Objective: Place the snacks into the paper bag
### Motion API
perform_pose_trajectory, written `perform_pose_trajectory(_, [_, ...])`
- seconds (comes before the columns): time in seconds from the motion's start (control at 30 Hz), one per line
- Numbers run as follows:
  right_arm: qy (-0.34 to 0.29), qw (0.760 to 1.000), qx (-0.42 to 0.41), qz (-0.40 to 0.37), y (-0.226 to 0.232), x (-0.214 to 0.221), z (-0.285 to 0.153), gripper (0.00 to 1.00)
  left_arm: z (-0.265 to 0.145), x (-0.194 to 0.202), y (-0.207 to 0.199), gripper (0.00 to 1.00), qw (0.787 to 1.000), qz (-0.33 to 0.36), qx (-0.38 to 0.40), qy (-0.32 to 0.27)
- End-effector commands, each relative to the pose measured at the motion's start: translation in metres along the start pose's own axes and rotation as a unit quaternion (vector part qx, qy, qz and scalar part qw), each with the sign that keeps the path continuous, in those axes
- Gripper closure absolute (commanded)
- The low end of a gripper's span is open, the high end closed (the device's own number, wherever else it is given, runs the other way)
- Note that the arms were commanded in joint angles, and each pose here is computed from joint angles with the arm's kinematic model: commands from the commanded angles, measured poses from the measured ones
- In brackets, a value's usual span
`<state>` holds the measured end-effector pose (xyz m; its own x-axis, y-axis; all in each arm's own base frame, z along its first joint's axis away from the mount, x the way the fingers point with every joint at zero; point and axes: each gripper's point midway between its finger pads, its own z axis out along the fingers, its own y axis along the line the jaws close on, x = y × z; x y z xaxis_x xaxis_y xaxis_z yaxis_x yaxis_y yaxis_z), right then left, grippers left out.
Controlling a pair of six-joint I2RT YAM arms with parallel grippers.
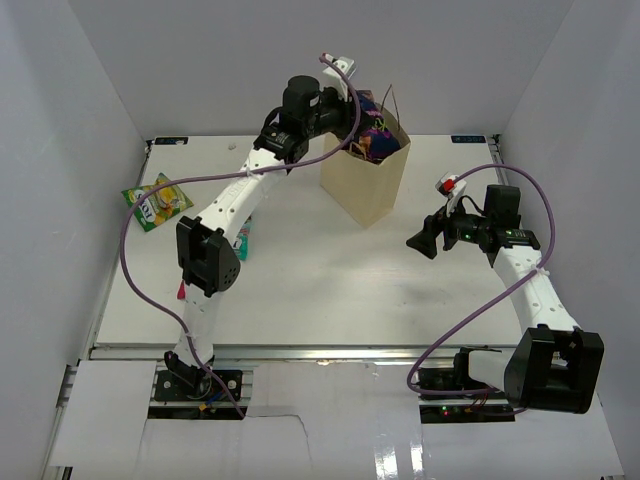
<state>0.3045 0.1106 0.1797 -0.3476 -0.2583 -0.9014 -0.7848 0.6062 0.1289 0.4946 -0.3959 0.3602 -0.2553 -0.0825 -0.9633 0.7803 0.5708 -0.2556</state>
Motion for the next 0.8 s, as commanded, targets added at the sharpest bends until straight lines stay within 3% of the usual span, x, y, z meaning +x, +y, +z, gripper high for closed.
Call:
perform_pose_trajectory(0.0, [-0.018,1.0,-0.006,-0.008,0.002,-0.007,-0.001,0.11,-0.049,-0.103,-0.038,1.0,0.988,0.1,0.006,-0.114])
perform_pose_trajectory(0.53, [-0.02,1.0,-0.009,-0.004,0.003,-0.007,-0.001,0.11,-0.038,-0.071,-0.043,0.99,0.984,0.158,0.008,-0.08])
perform_pose_trajectory(0.67, [-0.02,1.0,-0.009,-0.004,0.003,-0.006,-0.001,0.11,-0.035,-0.068,-0.043,0.88,0.984,0.16,0.006,-0.079])
perform_pose_trajectory(0.77, [-0.019,1.0,-0.009,-0.004,0.003,-0.005,0.0,0.11,-0.033,-0.066,-0.045,0.69,0.984,0.159,0.006,-0.077])
